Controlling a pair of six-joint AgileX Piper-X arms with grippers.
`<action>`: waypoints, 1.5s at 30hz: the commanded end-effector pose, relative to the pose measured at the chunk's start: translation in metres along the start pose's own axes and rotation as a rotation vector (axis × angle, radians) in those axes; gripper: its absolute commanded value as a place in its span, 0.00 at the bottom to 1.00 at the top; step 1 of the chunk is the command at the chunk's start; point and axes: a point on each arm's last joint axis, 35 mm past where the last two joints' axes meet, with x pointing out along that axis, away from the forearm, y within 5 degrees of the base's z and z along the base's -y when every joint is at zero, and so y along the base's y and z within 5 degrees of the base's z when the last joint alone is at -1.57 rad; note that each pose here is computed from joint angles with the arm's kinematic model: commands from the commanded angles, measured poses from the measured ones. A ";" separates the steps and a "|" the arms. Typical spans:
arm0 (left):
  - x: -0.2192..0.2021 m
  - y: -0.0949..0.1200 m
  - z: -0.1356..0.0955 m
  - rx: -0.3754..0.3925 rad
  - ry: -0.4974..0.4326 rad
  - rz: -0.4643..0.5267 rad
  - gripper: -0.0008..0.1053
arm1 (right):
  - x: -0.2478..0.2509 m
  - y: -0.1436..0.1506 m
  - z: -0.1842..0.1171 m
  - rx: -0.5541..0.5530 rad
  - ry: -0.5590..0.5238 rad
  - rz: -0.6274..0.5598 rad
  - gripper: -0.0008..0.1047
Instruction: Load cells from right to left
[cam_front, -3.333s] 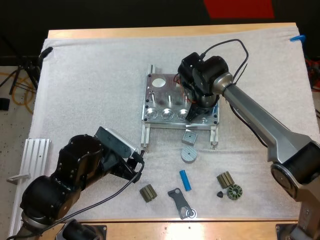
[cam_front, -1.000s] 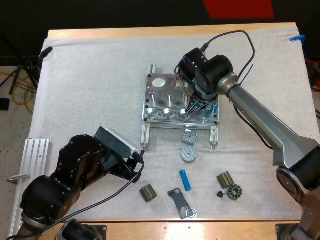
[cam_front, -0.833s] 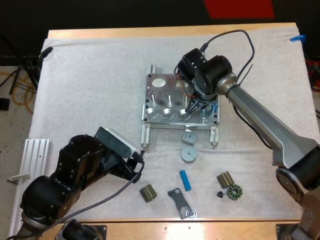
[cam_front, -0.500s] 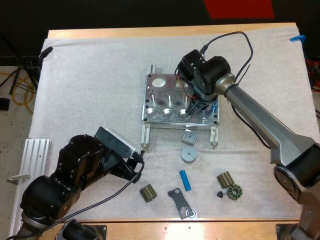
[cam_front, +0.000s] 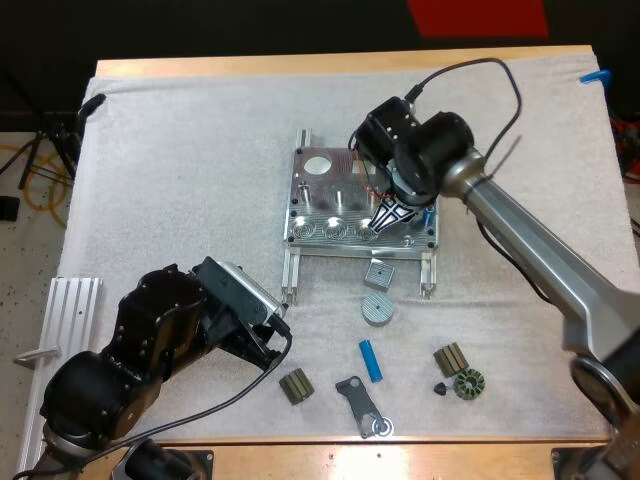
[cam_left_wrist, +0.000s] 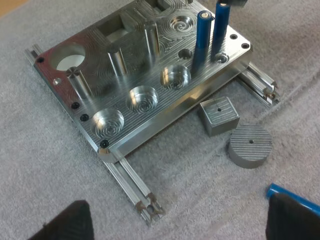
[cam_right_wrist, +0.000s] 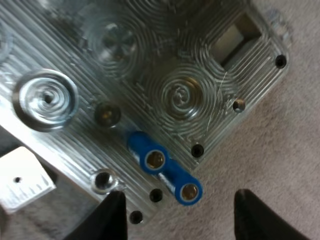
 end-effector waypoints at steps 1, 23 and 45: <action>-0.001 0.001 0.001 0.001 -0.011 0.015 0.66 | -0.017 0.001 -0.005 0.017 -0.023 0.006 0.46; 0.004 0.001 0.002 0.387 0.010 0.013 0.66 | -0.111 0.023 -0.056 0.191 -0.137 0.432 0.46; 0.017 -0.043 -0.005 0.823 0.029 -0.206 0.66 | -0.137 0.048 -0.123 0.214 -0.177 0.542 0.46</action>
